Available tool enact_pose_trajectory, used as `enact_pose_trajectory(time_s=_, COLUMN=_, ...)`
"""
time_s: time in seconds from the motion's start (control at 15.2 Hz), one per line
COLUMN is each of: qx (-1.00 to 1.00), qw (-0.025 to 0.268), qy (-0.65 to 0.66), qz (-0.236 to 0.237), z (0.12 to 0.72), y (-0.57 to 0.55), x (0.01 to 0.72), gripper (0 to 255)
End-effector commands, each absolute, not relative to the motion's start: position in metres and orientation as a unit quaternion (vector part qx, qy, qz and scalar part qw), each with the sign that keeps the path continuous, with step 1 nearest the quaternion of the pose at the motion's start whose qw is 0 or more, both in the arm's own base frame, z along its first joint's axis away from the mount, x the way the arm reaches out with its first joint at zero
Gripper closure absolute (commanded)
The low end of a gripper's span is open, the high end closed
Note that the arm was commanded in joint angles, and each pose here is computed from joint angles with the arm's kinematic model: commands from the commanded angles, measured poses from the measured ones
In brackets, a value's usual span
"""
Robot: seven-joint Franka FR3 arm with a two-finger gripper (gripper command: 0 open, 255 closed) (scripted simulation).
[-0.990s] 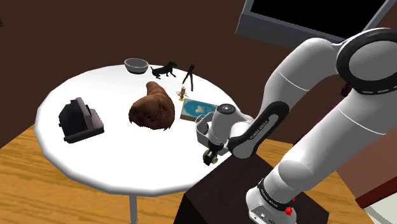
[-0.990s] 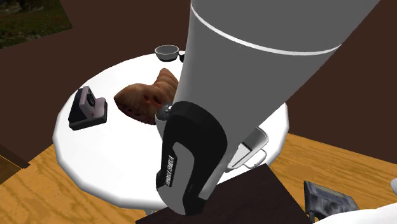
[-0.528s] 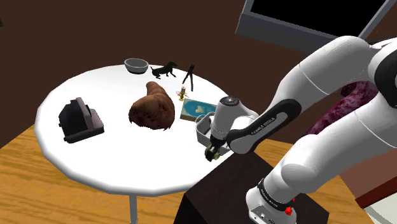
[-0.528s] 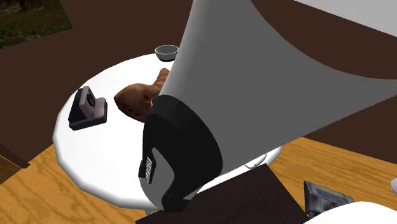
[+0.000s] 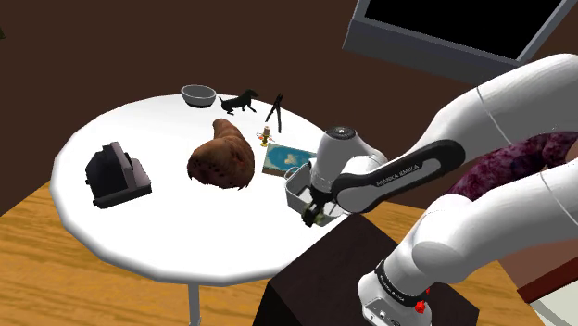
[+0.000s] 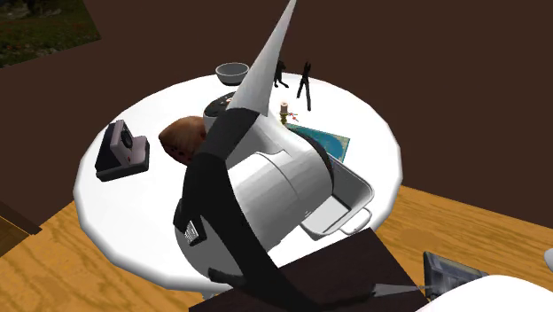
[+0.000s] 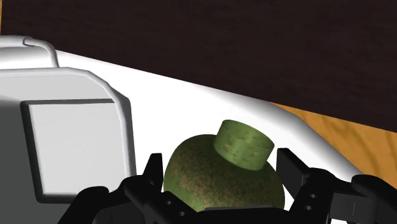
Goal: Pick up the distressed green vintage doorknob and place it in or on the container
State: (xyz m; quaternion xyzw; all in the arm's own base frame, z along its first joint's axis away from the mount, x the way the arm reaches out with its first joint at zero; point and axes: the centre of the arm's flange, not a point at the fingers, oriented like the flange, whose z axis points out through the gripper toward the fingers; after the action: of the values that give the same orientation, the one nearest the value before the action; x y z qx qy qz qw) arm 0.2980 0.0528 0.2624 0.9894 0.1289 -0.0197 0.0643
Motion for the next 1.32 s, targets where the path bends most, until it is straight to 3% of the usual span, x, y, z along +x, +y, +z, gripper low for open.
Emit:
enact_pose_trajectory(time_s=0.0, qx=0.989, qw=0.064, qy=0.129, qz=-0.020, z=0.273, y=0.052, x=0.298, gripper=255)
enact_pose_trajectory(time_s=0.53, qx=0.989, qw=0.064, qy=0.129, qz=-0.020, z=0.310, y=0.052, x=0.298, gripper=255)
enact_pose_trajectory(time_s=1.25, qx=0.989, qw=0.064, qy=0.129, qz=-0.020, z=0.310, y=-0.081, x=0.355, gripper=255)
